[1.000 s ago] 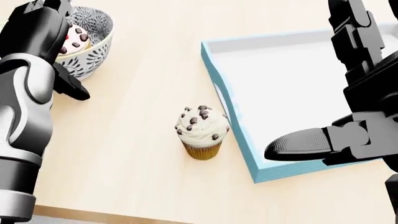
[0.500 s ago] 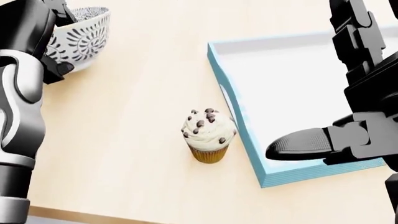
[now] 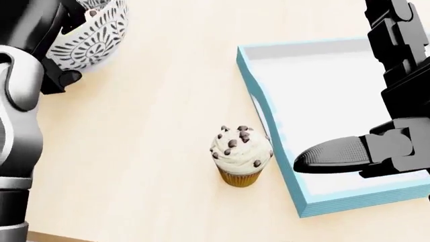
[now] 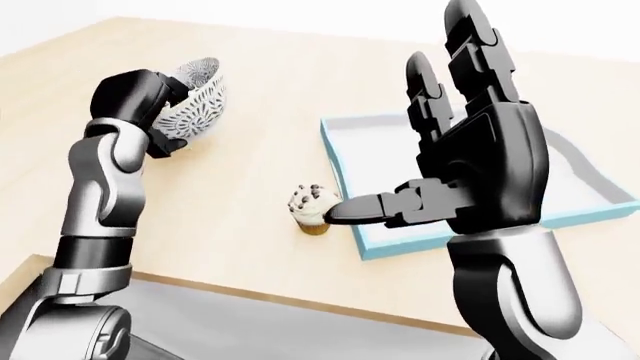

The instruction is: Pick up the bowl with cake and place it on the tray. Pick up the cupcake and place it on the tray.

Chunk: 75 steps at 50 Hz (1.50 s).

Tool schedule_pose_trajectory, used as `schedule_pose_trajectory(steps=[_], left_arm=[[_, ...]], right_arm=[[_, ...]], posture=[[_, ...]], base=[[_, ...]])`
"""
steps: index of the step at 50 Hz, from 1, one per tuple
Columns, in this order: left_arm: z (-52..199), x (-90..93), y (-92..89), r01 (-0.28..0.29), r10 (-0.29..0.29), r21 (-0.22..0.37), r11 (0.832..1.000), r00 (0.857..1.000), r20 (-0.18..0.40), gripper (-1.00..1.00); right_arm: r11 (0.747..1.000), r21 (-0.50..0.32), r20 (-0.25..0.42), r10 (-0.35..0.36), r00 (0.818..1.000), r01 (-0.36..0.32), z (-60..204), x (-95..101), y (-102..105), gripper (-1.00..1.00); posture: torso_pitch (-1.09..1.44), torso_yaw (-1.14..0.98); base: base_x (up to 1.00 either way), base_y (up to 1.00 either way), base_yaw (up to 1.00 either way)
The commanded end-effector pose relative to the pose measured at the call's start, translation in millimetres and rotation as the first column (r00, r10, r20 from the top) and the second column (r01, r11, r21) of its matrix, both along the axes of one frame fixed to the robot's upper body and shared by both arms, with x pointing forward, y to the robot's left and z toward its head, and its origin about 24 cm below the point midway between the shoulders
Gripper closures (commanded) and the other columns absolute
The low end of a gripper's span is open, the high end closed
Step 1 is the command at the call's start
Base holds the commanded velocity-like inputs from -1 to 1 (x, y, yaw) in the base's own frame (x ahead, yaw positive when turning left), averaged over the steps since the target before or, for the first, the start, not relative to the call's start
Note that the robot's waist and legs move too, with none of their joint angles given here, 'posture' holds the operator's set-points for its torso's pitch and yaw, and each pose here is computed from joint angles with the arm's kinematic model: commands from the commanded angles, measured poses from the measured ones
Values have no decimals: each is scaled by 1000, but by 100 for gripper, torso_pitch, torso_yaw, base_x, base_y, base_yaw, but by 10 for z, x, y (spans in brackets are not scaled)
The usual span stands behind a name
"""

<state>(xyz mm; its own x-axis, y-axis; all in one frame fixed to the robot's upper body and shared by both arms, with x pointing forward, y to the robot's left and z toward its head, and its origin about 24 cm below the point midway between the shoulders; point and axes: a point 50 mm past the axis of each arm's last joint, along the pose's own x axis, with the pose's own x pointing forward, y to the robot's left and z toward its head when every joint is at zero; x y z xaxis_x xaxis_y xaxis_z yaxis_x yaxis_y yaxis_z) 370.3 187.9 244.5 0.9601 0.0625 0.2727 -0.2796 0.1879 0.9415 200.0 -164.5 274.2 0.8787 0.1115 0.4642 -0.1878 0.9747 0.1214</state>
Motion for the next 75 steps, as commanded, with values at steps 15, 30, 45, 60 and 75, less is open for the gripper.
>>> schedule_pose_trajectory(steps=[15, 30, 45, 60, 75], left_arm=[[844, -370, -92, 49, -71, 76, 996, 948, 310, 100], [910, -461, -144, 82, -101, 73, 994, 946, 309, 100], [933, -448, -157, 81, -102, 78, 994, 944, 313, 100], [888, -425, -185, 87, -108, 83, 993, 945, 308, 100], [980, -406, -183, 84, -110, 93, 992, 940, 323, 100]], right_arm=[[1000, 6, 72, -21, 997, 21, 135, -87, -78, -100], [1000, 2, 81, -19, 997, 19, 184, -133, -71, -100], [1000, 4, 61, -19, 998, 18, 155, -84, -59, -100], [1000, 10, 57, -21, 998, 21, 109, -93, -78, -100], [1000, 6, 57, -22, 998, 22, 98, -77, -85, -100]], posture=[[0, 0], [0, 0], [0, 0], [0, 0], [0, 0]], base=[[0, 0, 0], [-33, 0, 0], [-40, -4, 0], [2, -53, 0], [29, -54, 0]])
